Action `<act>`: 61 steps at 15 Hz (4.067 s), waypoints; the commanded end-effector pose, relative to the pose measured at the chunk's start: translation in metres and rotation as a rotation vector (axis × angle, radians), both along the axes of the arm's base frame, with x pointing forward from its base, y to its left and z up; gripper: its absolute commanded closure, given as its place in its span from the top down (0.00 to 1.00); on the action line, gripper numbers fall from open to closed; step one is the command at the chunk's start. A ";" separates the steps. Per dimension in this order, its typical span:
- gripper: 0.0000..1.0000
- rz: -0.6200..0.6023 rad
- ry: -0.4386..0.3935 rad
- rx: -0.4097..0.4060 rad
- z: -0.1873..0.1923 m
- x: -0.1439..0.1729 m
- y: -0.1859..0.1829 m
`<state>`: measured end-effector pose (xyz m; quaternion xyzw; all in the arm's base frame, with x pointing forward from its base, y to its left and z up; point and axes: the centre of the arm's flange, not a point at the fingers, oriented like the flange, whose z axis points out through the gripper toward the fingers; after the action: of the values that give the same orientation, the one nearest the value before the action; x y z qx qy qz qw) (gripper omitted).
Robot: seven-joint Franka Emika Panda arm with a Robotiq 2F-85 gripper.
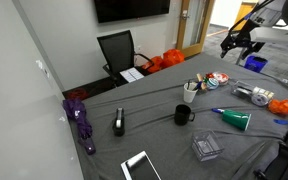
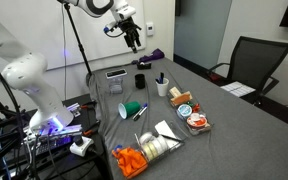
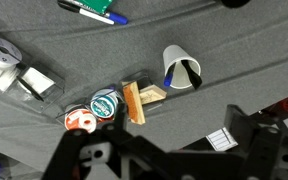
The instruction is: Move the white object to the clear holder at the front of the table
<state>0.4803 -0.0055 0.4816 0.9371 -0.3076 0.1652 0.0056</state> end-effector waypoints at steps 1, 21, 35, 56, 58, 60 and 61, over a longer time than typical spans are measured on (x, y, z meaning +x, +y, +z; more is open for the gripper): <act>1.00 -0.117 0.009 -0.026 -0.001 0.034 0.003; 1.00 -0.214 0.033 -0.018 -0.011 0.083 -0.078; 1.00 0.126 0.283 -0.361 -0.130 0.100 -0.147; 1.00 0.559 0.401 -0.394 -0.194 0.074 -0.205; 1.00 0.593 0.430 -0.379 -0.210 0.071 -0.209; 1.00 0.616 0.457 -0.365 -0.225 0.065 -0.212; 1.00 0.625 0.470 -0.359 -0.234 0.061 -0.214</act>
<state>0.5508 -0.2089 0.2685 0.9799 0.0130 0.0010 0.1990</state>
